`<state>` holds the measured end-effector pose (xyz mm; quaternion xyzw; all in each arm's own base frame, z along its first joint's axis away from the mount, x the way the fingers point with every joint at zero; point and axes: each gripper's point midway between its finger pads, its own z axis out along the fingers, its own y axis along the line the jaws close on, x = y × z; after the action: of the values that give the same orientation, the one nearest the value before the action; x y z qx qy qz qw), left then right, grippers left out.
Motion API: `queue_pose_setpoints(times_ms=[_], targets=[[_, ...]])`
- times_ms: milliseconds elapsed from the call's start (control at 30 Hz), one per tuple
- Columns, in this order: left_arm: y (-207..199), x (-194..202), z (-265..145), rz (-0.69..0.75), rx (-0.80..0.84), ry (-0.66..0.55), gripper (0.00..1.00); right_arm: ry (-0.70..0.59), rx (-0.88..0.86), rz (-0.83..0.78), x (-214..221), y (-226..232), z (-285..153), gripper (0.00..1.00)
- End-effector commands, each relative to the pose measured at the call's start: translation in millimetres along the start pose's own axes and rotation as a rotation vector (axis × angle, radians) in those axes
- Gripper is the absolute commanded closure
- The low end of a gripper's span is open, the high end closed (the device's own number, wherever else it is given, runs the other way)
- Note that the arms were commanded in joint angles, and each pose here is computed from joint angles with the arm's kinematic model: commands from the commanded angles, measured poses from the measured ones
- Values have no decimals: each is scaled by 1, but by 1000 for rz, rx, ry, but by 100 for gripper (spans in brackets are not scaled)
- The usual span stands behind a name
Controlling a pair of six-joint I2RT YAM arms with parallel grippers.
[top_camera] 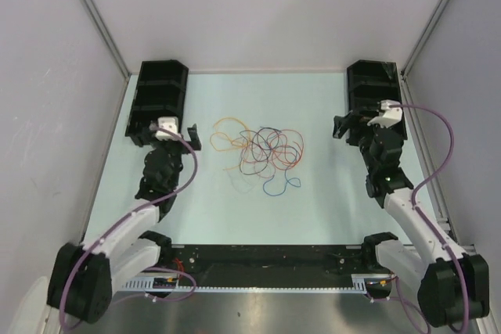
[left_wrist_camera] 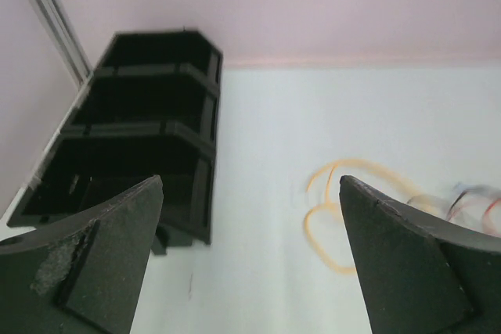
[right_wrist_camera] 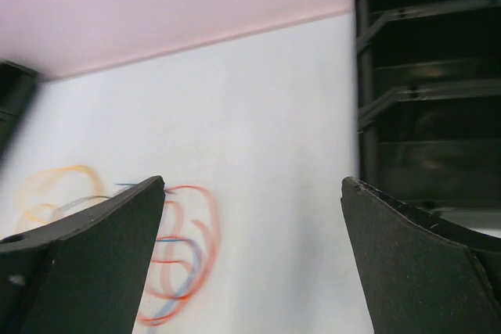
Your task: Untangle the cables
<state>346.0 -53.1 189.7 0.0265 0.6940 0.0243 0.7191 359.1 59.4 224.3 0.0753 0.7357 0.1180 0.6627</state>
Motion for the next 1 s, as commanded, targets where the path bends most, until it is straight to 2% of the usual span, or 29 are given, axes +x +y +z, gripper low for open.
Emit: queue_pose_setpoints(times_ms=[0,33,67,100,133,167,200,233,267,300,333,367,400,467,700,833,967], targets=[[8,-54,-9,-303,-86,35,0,88,49,291,8,0,-12,0],[22,-54,-14,-354,-176,41,0,129,55,352,19,-4,-8,0],[32,-29,-23,-532,-303,112,0,174,-1,378,24,-1,-6,0],[41,-14,-33,-668,-418,153,0,254,-134,428,28,10,-10,0],[27,3,-42,-794,-412,256,0,310,-157,471,36,12,-4,0],[12,-19,-29,-830,-259,219,2,371,-149,481,47,13,-6,0],[-5,-19,-28,-725,-127,258,8,395,-128,465,52,13,-5,0],[-15,-27,-26,-739,-82,270,7,430,-144,432,59,27,-6,0],[-24,-9,-32,-723,-94,379,7,444,-93,378,64,24,-6,0],[-30,-25,-28,-707,-70,381,7,449,-81,350,65,29,-7,0],[-36,-23,-28,-674,-52,417,8,472,-106,314,71,46,-12,0],[-46,-5,-33,-595,-34,513,11,463,-76,284,71,47,-14,0],[-52,-12,-32,-564,-10,525,12,463,-75,270,72,51,-17,0],[-66,7,-44,-455,2,620,15,493,-76,247,80,64,-25,0],[-124,34,-80,-297,235,726,15,628,-149,220,110,91,-46,3],[-146,44,-93,-236,312,740,15,667,-172,182,121,101,-56,2],[-169,51,-97,-179,422,721,21,696,-158,142,132,102,-62,2]])
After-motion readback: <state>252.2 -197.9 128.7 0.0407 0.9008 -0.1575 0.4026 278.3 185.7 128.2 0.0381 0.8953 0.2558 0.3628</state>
